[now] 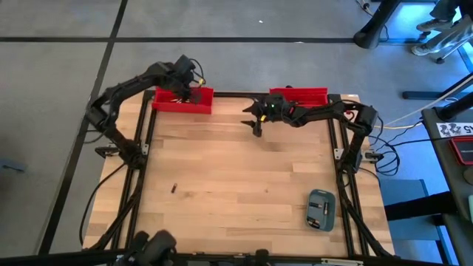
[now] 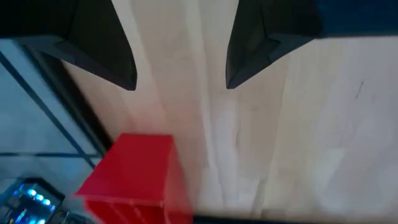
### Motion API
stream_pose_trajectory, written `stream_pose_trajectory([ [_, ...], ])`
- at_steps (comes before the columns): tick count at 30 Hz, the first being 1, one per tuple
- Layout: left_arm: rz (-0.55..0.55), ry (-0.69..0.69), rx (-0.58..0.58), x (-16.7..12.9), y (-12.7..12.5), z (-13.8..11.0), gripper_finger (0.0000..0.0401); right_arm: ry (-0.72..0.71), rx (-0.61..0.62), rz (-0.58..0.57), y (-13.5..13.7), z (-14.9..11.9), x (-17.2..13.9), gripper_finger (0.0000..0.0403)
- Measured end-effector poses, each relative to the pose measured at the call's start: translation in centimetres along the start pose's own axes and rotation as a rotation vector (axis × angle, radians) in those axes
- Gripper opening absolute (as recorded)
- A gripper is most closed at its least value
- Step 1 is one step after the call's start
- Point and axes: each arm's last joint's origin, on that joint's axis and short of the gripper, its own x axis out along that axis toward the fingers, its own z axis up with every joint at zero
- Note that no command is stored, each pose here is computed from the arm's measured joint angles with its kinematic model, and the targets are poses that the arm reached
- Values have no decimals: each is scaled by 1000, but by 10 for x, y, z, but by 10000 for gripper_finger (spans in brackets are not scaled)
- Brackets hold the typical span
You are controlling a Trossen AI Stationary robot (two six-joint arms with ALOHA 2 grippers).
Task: Sort batteries
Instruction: Put the small black battery into the right red bin
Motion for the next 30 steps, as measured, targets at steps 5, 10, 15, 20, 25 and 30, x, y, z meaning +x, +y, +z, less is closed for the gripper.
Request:
stream_pose_trajectory([
  [5, 12, 1, 28, 4, 6, 18, 4, -39, -10, -3, -5, 4, -1, 247],
  [10, 14, -66, 58, -14, 6, 24, 2, -48, -27, -9, -7, 4, -1, 247],
  [15, -5, -175, 128, -46, -8, 16, 1, -50, -47, -10, -7, 5, -1, 247],
  [20, -30, -338, 209, -73, -33, -5, 1, -50, -42, -10, -6, 5, -1, 247],
  [25, -113, -462, 292, -76, -50, -50, 0, -49, -19, -8, -6, 5, -1, 247],
  [30, -201, -507, 321, -71, -65, -104, 0, -48, 32, 2, -4, 5, -1, 247],
])
